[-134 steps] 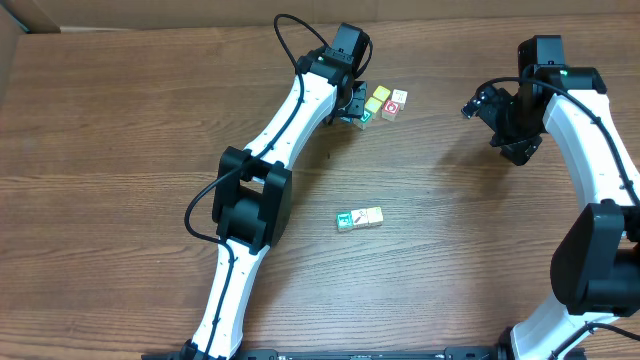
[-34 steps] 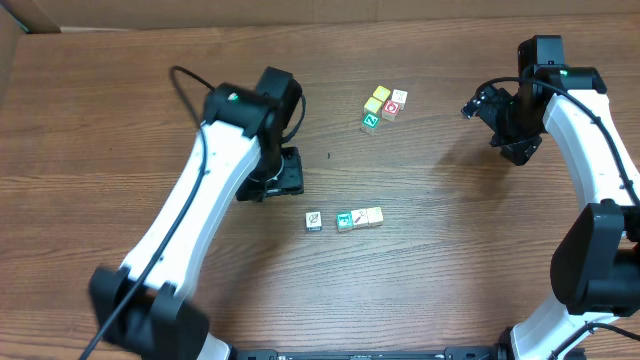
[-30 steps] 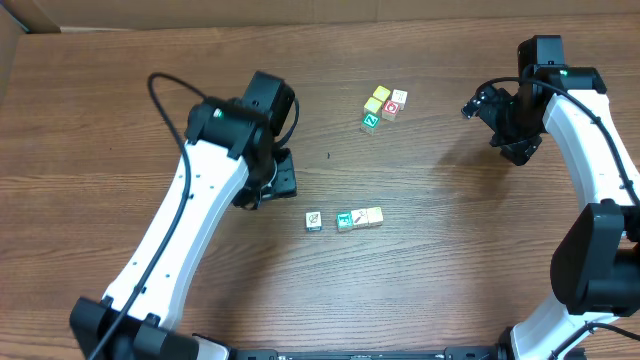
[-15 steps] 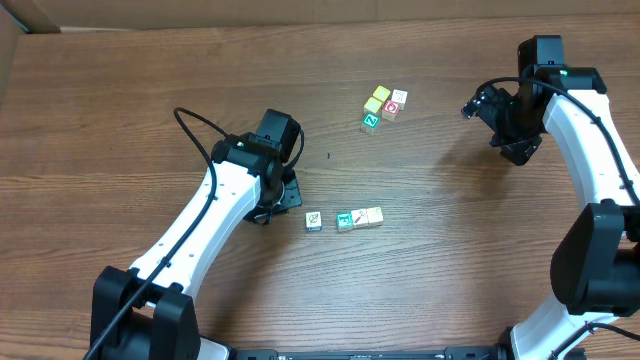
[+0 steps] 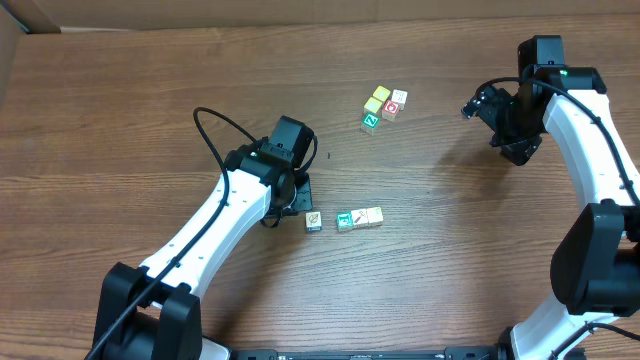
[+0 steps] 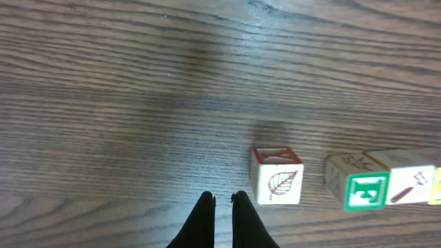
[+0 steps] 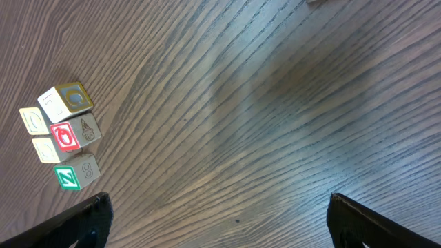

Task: Flip 3 blocks
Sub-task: 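Lower the leaf block left of the green block and release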

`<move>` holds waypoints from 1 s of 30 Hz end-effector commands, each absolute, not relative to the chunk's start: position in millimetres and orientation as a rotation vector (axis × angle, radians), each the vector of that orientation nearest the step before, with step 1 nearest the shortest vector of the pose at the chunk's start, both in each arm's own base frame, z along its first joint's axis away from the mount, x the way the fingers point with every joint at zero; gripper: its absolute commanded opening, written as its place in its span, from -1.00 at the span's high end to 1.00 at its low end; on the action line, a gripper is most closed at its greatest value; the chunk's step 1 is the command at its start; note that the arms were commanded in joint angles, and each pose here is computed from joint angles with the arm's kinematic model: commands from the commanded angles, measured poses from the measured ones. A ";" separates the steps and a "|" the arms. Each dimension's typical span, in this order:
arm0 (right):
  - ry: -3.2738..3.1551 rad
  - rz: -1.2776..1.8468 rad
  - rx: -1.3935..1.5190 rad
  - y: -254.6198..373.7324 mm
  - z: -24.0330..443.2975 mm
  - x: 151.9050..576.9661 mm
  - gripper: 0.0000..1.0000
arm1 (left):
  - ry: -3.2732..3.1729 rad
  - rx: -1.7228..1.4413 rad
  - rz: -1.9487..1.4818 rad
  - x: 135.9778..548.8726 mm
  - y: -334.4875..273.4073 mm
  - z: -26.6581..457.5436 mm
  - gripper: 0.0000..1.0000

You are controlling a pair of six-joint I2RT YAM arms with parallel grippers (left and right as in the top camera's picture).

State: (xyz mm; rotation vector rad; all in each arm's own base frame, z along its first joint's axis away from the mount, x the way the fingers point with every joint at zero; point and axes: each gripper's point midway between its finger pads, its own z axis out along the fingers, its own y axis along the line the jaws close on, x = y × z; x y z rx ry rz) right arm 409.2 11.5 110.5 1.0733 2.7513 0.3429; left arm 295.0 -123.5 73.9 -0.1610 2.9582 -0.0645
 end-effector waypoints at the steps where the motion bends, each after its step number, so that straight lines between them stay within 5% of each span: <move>1: 2.727 0.344 1.056 9.1 119.6 412.0 -1.00 | 2.977 -0.106 -0.055 287.9 -123.2 61.2 0.92; 30: 2.727 0.344 1.056 9.1 119.6 412.0 -1.00 | 2.894 -0.196 -0.188 297.1 -135.3 10.6 0.92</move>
